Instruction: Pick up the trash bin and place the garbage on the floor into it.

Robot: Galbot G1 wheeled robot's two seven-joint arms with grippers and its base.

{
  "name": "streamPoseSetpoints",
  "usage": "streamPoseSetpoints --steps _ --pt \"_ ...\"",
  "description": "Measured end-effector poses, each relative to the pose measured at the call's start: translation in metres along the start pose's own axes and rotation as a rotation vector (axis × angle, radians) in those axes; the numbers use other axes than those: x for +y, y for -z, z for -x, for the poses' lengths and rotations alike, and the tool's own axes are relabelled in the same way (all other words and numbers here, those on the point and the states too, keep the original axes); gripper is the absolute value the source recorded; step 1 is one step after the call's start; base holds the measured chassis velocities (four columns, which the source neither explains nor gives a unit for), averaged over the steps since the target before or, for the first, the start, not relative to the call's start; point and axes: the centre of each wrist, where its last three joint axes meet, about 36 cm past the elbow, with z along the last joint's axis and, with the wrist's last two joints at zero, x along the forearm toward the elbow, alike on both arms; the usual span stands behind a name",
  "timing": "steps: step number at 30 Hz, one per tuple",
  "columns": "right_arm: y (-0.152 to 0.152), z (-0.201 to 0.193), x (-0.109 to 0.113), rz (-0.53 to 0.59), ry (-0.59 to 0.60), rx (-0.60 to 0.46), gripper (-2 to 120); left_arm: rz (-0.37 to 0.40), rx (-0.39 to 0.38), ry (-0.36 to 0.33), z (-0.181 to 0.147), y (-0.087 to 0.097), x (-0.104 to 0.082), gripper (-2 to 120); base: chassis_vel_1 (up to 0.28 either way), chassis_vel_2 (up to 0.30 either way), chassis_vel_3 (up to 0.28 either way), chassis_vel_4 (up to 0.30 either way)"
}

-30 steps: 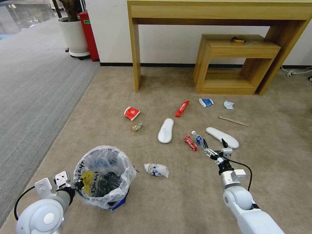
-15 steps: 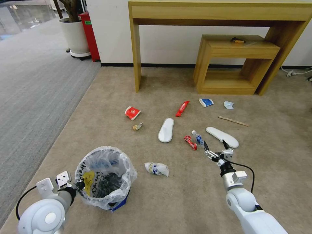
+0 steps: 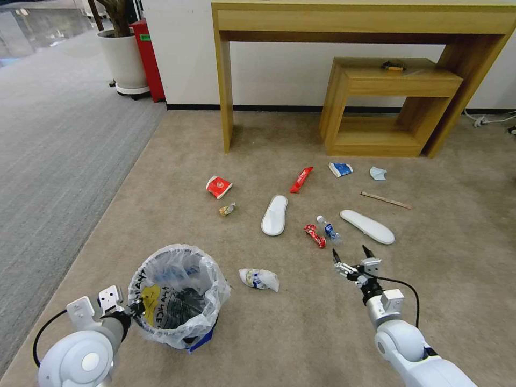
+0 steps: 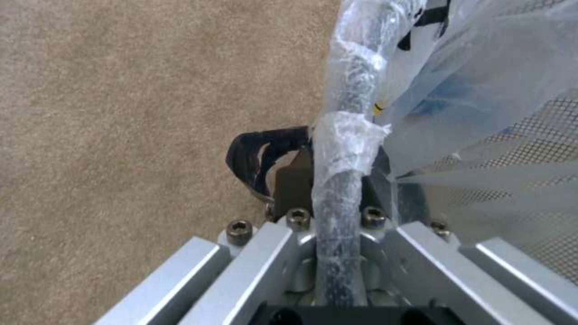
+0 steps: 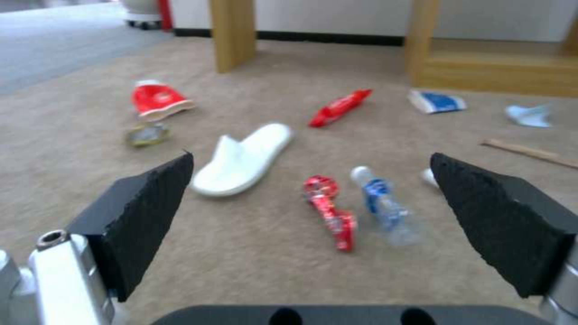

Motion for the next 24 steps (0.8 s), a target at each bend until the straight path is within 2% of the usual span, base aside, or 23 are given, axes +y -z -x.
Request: streamPoseSetpoints --steps 7,15,24 --pt "-0.022 0.002 0.013 0.010 0.135 0.042 100 -0.013 -0.002 0.018 -0.003 -0.008 0.000 0 0.000 0.000 0.000 0.000" --pt "-0.042 0.008 0.020 -0.009 0.232 0.087 100 -0.038 -0.004 0.035 -0.006 -0.014 0.000 0 0.000 0.000 0.000 0.000" --pt "-0.061 0.032 0.027 -0.037 0.281 0.139 100 -0.057 -0.013 0.048 -0.012 -0.021 0.000 0 0.000 0.000 0.000 0.000"
